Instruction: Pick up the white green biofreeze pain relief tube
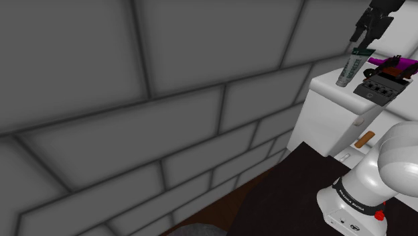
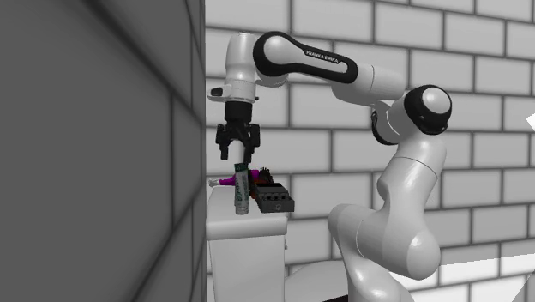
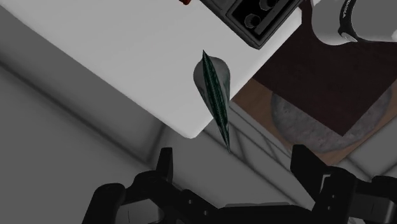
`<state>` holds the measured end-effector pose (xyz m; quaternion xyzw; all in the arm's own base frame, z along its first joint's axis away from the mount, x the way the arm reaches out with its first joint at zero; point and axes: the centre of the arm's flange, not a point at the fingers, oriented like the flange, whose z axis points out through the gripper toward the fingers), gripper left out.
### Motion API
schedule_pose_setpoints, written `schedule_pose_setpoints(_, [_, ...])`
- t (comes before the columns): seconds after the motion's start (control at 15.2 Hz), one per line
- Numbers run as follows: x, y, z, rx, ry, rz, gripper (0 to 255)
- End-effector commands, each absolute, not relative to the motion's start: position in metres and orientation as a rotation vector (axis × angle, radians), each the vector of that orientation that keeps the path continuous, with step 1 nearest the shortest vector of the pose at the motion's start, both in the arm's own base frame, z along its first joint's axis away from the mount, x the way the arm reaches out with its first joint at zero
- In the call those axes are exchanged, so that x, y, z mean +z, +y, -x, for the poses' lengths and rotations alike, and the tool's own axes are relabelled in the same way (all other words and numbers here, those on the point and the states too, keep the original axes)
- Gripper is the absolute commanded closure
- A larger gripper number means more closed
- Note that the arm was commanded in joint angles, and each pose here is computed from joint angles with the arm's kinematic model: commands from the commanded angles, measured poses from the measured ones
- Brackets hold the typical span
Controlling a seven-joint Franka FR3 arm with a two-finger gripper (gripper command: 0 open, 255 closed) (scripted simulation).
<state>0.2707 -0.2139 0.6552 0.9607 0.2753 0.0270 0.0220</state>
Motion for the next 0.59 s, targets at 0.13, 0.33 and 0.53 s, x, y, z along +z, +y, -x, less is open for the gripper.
schedule_pose_setpoints(0.13, [0.636,-0.217,-0.27,0.087,0.864,-2.971,0])
schedule_pose_setpoints(0.33, [0.623,-0.217,-0.27,0.087,0.864,-2.971,0])
schedule_pose_setpoints(0.53, [0.623,-0.217,-0.27,0.087,0.864,-2.971,255])
